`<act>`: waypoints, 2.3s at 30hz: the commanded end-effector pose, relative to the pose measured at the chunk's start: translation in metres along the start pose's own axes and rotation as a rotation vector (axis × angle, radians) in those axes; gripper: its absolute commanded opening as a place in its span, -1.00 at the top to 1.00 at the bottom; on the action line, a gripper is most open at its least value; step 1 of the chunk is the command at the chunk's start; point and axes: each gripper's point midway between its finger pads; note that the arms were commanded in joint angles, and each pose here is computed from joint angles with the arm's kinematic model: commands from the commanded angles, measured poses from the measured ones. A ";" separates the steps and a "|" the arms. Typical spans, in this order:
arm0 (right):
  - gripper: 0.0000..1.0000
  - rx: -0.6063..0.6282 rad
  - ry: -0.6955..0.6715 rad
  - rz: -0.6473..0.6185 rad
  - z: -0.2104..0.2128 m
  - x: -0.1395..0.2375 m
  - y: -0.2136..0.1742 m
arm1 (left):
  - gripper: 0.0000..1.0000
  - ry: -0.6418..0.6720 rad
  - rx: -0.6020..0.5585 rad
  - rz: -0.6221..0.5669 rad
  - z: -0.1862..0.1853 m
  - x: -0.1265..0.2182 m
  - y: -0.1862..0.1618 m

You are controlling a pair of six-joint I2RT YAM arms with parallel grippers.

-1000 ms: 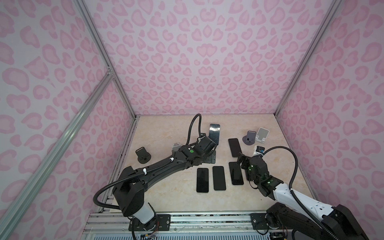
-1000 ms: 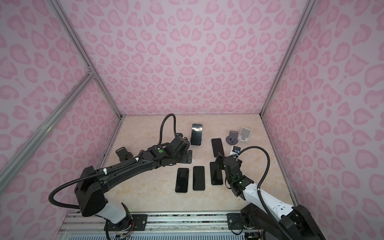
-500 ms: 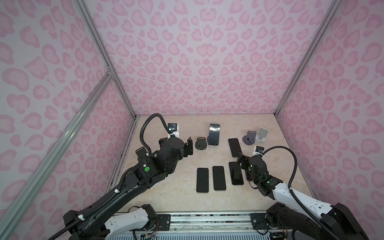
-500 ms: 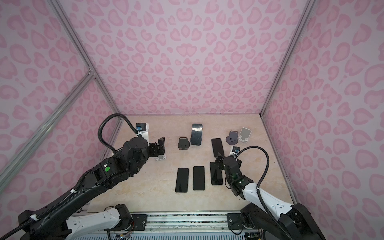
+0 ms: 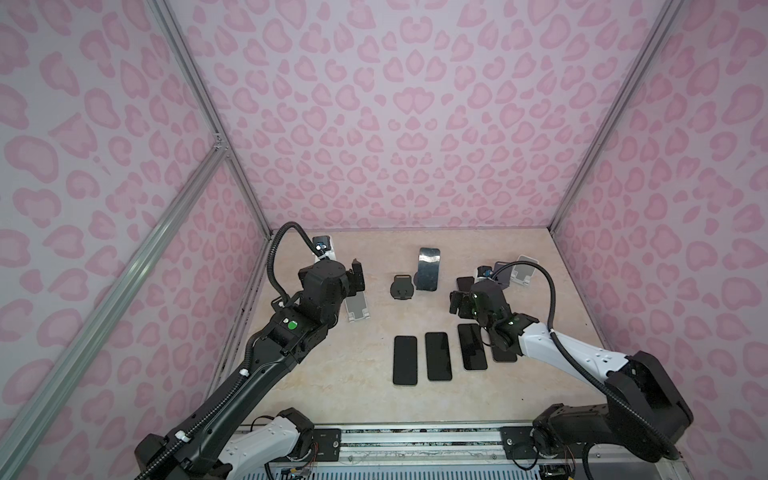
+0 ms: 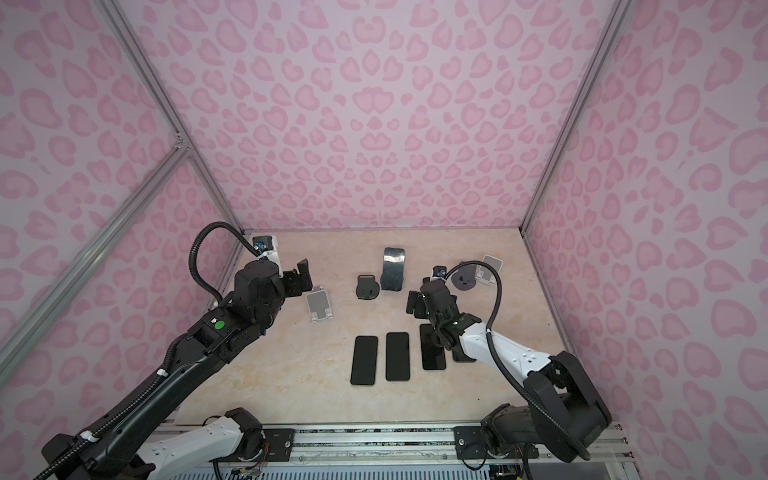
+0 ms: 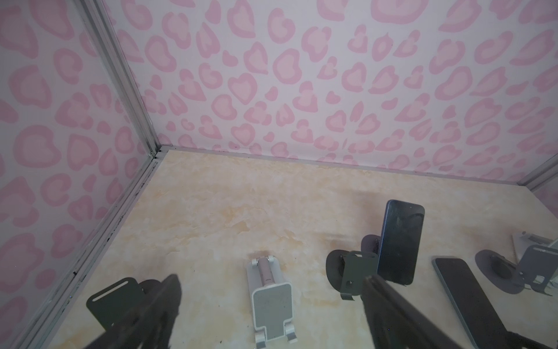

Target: Remove the phone from the phone stand

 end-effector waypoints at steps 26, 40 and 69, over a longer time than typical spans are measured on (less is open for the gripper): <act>-0.92 0.072 -0.004 0.158 0.042 -0.015 -0.019 | -0.93 -0.098 0.058 0.006 -0.020 -0.007 -0.005; -0.94 0.107 -0.012 0.180 0.043 -0.016 -0.025 | -0.94 -0.307 0.078 0.082 -0.063 -0.012 -0.016; -0.97 0.100 -0.009 0.213 0.060 -0.043 -0.016 | -0.97 -0.347 0.058 0.111 -0.074 -0.016 -0.024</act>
Point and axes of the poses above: each gripper's point midway between its finger pads, its own x axis back along the fingers, its own z axis along the line the jaws close on, y = z × x, and after that the axes turned 12 degrees about -x, right-handed
